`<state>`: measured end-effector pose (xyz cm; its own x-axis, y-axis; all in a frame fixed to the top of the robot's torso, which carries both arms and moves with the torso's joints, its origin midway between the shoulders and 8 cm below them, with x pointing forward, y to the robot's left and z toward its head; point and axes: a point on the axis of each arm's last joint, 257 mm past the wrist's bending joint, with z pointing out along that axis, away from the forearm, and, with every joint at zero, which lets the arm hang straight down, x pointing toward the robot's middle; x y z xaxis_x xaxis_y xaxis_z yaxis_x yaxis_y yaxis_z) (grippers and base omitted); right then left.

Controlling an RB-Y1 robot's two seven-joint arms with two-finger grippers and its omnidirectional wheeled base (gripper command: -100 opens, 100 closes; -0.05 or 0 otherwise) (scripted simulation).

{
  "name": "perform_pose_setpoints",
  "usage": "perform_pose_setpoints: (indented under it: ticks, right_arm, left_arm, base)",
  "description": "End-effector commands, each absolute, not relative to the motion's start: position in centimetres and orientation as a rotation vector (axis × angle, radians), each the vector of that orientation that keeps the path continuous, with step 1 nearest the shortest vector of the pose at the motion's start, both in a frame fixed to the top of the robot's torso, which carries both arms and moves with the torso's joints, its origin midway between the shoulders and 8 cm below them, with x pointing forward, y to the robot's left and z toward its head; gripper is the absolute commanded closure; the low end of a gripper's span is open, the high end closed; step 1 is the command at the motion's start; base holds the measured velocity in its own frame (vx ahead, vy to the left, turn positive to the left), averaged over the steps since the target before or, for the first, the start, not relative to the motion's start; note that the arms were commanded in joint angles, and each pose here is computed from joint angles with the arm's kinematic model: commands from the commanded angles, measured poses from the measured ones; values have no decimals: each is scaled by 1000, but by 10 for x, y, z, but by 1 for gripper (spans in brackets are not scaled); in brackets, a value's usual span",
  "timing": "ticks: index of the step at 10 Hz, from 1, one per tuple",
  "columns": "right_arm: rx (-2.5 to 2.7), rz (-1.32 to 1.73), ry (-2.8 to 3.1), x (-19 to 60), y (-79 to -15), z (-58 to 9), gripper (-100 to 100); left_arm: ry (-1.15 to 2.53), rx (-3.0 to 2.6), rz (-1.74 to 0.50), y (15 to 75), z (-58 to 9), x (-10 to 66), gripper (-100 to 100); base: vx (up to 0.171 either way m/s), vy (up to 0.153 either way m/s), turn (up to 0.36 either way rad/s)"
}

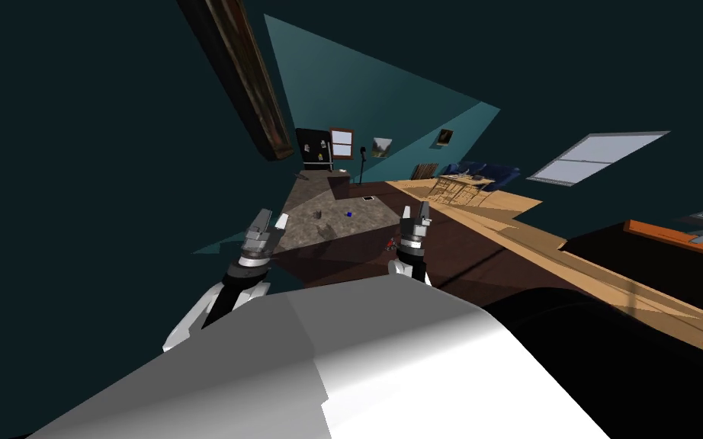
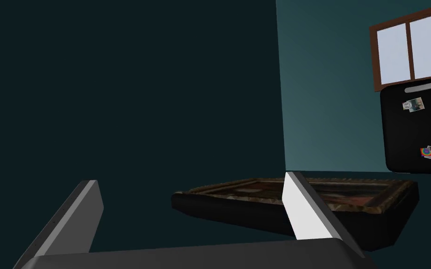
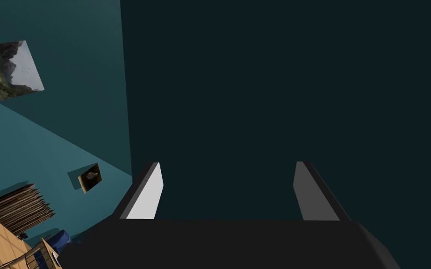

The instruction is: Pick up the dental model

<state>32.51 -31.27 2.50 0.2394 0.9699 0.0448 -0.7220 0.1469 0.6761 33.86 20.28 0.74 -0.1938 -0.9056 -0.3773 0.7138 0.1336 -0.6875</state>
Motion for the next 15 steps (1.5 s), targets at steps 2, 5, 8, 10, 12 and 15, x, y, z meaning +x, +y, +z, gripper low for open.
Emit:
perform_pose_setpoints:
  ticks: [2, 5, 8, 10, 12, 15]
  right_arm:
    - [658, 1280, 457, 325, -313, 25, 0]
    - [658, 1280, 457, 325, -313, 25, 0]
    - [658, 1280, 457, 325, -313, 25, 0]
    - [658, 1280, 457, 325, -313, 25, 0]
    - [658, 1280, 457, 325, -313, 25, 0]
    - [658, 1279, 457, 325, -313, 25, 0]
  left_arm:
    - [1056, -249, -1509, 199, -13, 340, -100]
    - [1196, -270, -1539, 201, -52, 345, -100]
    - [1296, -272, -1543, 205, -76, 346, -100]
    - [1383, -295, -1545, 211, -100, 346, -100]
    - [1471, -327, -1542, 220, -124, 346, -100]
    - [1628, -402, -1523, 241, -169, 341, -100]
  base:
    - [-34, -33, -127]
    - [-25, -34, -159]
    - [-17, -27, -139]
    - [-16, -19, -183]
    - [-8, -16, -187]
    - [-2, -9, -212]
